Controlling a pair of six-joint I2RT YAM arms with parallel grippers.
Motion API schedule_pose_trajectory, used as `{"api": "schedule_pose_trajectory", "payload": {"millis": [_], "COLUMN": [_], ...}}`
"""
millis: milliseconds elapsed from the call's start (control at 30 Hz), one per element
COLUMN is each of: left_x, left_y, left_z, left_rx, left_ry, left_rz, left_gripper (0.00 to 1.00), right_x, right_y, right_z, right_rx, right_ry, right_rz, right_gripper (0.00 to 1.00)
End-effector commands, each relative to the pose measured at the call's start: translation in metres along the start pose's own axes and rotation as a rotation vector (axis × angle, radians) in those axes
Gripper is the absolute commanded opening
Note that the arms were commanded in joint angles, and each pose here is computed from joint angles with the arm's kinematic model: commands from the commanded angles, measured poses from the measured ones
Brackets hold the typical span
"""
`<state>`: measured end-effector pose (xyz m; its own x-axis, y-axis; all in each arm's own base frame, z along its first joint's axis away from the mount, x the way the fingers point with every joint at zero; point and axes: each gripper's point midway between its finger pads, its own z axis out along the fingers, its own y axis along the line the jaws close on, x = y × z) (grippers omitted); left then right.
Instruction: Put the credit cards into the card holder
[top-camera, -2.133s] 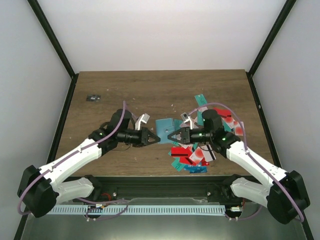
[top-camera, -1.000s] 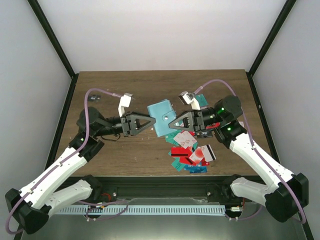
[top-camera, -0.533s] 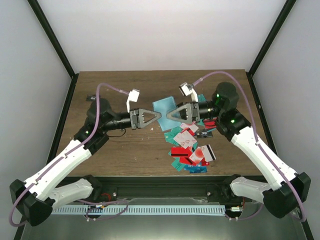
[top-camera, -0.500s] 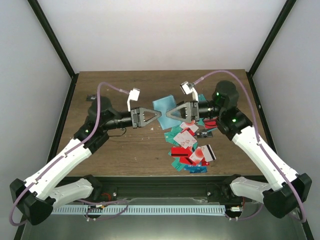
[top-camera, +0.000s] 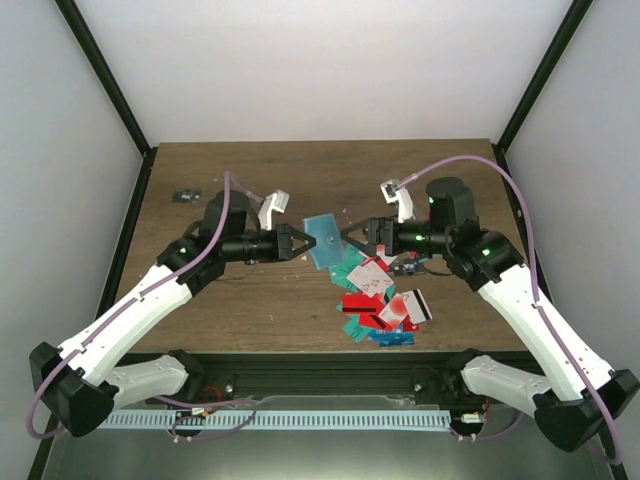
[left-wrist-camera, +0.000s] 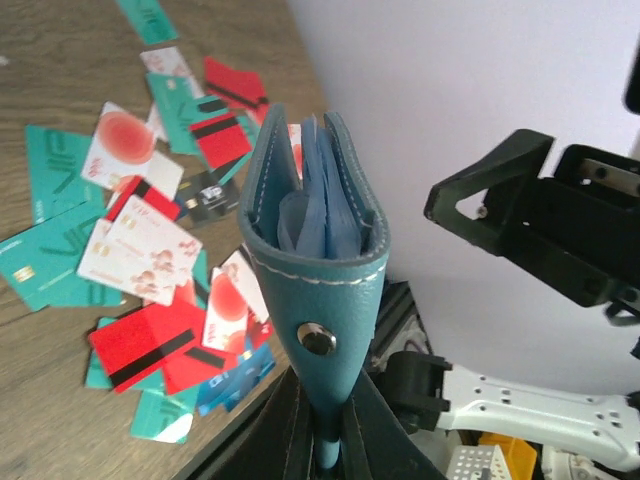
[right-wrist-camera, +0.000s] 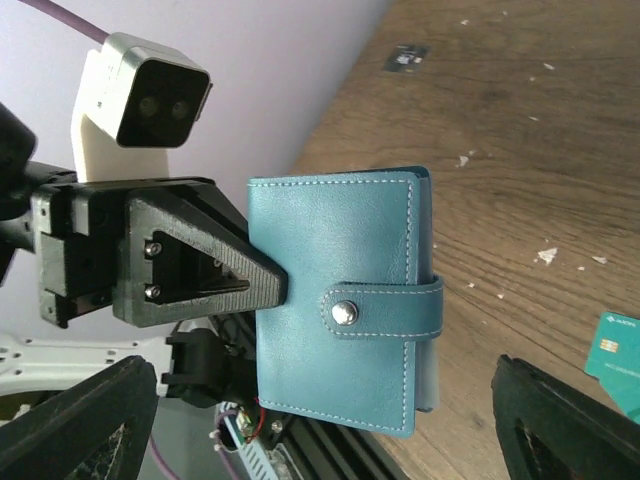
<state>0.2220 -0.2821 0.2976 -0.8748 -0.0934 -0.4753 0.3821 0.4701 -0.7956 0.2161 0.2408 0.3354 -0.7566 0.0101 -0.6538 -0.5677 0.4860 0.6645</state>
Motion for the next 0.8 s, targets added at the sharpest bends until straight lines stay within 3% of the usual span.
{"api": "schedule_pose_trajectory", "payload": {"millis": [0,267,767], "left_x": [-0.005,-0.005,0.002], "left_y": [0.000,0.001,0.008], "left_z": [-0.003,-0.001,0.004], "left_rx": [-0.050,-0.075,-0.079], "left_ry": [0.009,0.032,0.072], "left_rz": [0.028,0.050,0.045], "left_gripper": [0.04,0.04,0.04], "right_x": [-0.006,-0.003,0.020], "right_y": [-0.010,-0.017,-0.035], "right_z": [0.005,0.032,0.057], "right_rx": [0.124,0.277,0.329], "right_ry": [0.005,0.103,0.193], "right_rz": [-0.033,-0.099,-0.095], "right_gripper": [0.93,0.92,0.84]}}
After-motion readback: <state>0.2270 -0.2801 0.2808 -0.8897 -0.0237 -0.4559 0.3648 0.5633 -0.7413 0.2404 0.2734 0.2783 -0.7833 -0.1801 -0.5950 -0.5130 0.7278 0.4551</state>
